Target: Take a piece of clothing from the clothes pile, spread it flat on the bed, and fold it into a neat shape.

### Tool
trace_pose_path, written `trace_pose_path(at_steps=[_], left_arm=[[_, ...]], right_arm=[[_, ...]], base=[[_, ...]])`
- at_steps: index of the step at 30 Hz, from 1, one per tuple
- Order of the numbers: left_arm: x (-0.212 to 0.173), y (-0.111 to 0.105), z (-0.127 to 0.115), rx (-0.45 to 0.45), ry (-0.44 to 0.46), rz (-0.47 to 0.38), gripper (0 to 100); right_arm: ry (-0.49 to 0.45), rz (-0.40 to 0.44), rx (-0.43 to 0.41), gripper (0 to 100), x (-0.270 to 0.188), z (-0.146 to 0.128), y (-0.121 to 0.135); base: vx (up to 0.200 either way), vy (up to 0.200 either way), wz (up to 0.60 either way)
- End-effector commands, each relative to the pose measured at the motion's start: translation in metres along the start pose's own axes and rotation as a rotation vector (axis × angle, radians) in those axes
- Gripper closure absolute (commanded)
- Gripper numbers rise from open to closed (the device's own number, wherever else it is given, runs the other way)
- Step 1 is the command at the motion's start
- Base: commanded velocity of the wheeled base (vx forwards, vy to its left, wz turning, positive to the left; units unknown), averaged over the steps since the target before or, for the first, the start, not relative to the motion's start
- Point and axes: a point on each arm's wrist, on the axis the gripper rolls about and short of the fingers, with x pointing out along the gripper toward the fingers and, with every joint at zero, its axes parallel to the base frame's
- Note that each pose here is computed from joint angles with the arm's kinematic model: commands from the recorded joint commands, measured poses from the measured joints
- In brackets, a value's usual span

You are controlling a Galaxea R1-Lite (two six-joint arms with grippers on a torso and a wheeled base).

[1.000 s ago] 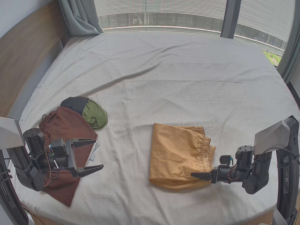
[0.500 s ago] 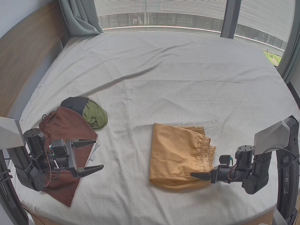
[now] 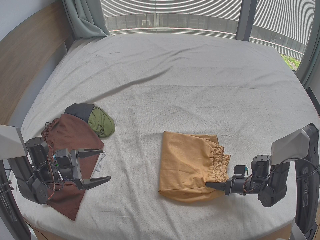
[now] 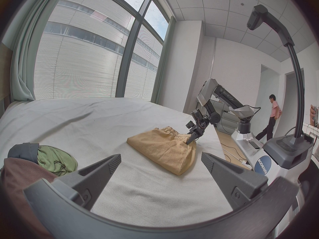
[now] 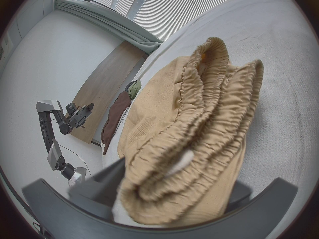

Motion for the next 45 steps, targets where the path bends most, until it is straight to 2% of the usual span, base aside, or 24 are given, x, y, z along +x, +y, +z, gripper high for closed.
trace_pose_path(at_steps=[1,11,19,22,29,30,36,45], left_arm=[[0.0,0.0,-0.001,-0.002,0.001,0.0,0],[0.0,0.0,-0.001,-0.007,0.002,0.0,0],[-0.001,-0.002,0.0,-0.01,0.002,-0.001,0],[-0.001,-0.004,-0.002,-0.021,0.007,-0.003,0],[0.001,-0.006,-0.002,-0.023,0.007,-0.013,0],[0.001,-0.006,-0.001,-0.023,0.007,-0.014,0],[0.002,-0.007,-0.001,-0.022,0.007,-0.018,0],[0.002,-0.01,-0.002,-0.03,0.01,-0.026,0]], right_arm=[[0.0,0.001,0.0,100,0.0,0.0,0.0],[0.006,0.006,-0.006,100,0.001,-0.001,0.003],[-0.044,0.033,-0.064,100,-0.004,0.018,0.018],[-0.077,0.059,-0.102,100,-0.007,0.03,0.03],[-0.091,0.096,-0.133,100,-0.007,0.038,0.038],[-0.101,0.144,-0.162,100,-0.011,0.046,0.047],[-0.131,0.187,-0.208,100,-0.014,0.058,0.063],[-0.176,0.237,-0.209,100,-0.014,0.076,0.081]], base=[[0.0,0.0,0.0],[0.0,0.0,0.0],[0.0,0.0,0.0],[0.0,0.0,0.0],[0.0,0.0,0.0],[0.0,0.0,0.0],[0.0,0.0,0.0],[0.0,0.0,0.0]])
